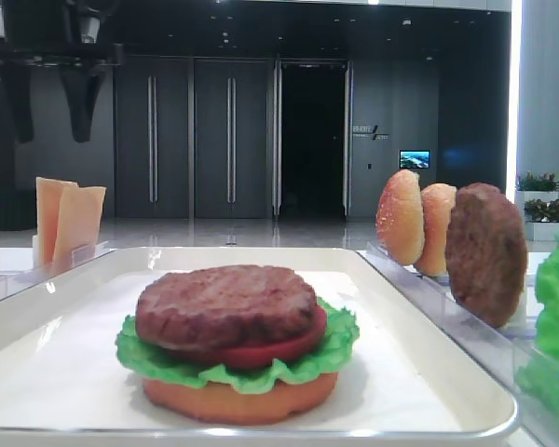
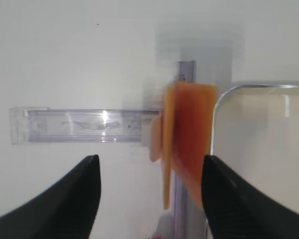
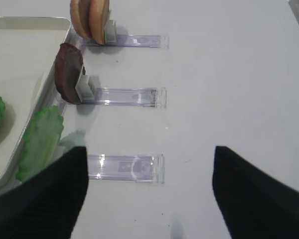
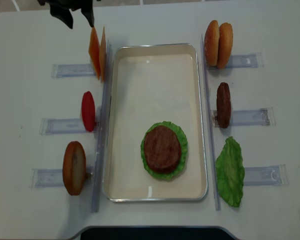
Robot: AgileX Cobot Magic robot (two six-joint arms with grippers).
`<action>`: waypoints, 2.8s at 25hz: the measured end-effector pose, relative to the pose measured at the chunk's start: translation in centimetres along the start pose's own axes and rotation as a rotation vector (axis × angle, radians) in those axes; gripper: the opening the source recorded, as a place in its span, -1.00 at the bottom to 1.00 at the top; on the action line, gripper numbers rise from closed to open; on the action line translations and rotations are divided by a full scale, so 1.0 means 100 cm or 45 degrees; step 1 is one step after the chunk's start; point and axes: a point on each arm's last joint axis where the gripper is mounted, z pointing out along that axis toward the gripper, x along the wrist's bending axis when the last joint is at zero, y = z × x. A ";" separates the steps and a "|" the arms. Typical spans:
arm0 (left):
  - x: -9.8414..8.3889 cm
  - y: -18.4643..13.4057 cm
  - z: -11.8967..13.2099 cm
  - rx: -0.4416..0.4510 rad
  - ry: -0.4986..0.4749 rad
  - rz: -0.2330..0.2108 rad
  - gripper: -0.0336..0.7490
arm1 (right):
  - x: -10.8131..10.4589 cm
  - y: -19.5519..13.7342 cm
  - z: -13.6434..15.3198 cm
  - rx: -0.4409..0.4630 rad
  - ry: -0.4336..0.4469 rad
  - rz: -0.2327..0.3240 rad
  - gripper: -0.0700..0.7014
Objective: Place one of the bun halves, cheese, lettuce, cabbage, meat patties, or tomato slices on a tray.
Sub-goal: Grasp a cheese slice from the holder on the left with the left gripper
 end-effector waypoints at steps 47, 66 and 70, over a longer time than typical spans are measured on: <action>-0.046 -0.009 0.040 0.078 0.023 -0.001 0.32 | 0.000 0.000 0.000 0.000 0.000 0.000 0.54; -0.047 -0.011 0.056 0.117 0.037 0.004 0.12 | 0.000 0.000 0.000 0.000 0.000 0.000 0.54; -0.047 -0.011 0.056 0.115 0.043 0.007 -0.04 | 0.000 0.000 0.000 0.000 0.000 0.000 0.54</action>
